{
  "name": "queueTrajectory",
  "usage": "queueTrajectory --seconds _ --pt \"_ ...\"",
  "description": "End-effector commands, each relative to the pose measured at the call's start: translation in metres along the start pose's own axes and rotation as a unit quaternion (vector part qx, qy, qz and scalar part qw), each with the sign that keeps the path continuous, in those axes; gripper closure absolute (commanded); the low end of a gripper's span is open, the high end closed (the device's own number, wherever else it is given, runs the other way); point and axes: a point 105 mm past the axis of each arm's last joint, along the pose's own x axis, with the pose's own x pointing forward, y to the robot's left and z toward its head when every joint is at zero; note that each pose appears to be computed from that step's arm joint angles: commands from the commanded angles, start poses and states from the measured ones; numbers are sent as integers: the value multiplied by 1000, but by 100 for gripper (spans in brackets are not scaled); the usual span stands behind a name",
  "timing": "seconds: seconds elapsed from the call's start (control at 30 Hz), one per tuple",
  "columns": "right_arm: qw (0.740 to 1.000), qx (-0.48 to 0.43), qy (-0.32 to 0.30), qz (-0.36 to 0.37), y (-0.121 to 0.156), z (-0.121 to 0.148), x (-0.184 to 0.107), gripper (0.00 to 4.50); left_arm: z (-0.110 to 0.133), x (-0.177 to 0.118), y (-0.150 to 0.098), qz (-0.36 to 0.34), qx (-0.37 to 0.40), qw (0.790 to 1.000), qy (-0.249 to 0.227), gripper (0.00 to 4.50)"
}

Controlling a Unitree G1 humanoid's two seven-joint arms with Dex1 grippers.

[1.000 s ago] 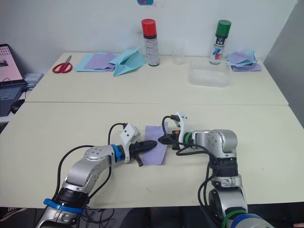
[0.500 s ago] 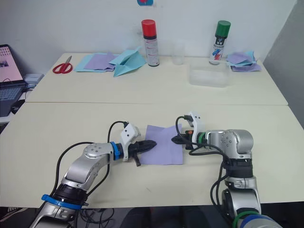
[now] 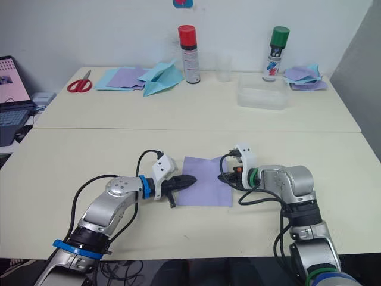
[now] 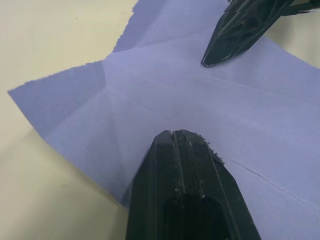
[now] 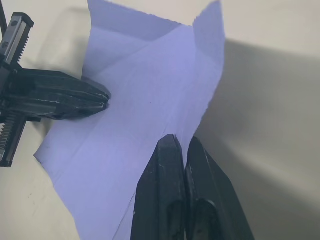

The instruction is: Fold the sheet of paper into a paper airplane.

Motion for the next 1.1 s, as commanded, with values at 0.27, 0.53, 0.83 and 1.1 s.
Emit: queueTrajectory --seconds 0.27,0.53,0.83,1.1 --pt "1000 -6 6 -24 -15 -9 -8 448 -20 -3 7 21 -1 999 43 450" --pt "999 -23 -8 -23 -12 -4 -7 325 -19 0 5 15 6 999 40 450" --pt "993 -83 -69 -48 -22 26 -17 227 -21 -2 5 12 9 999 44 450" --pt "991 -78 -101 -46 -25 36 -5 227 -20 -1 5 10 10 999 43 450"
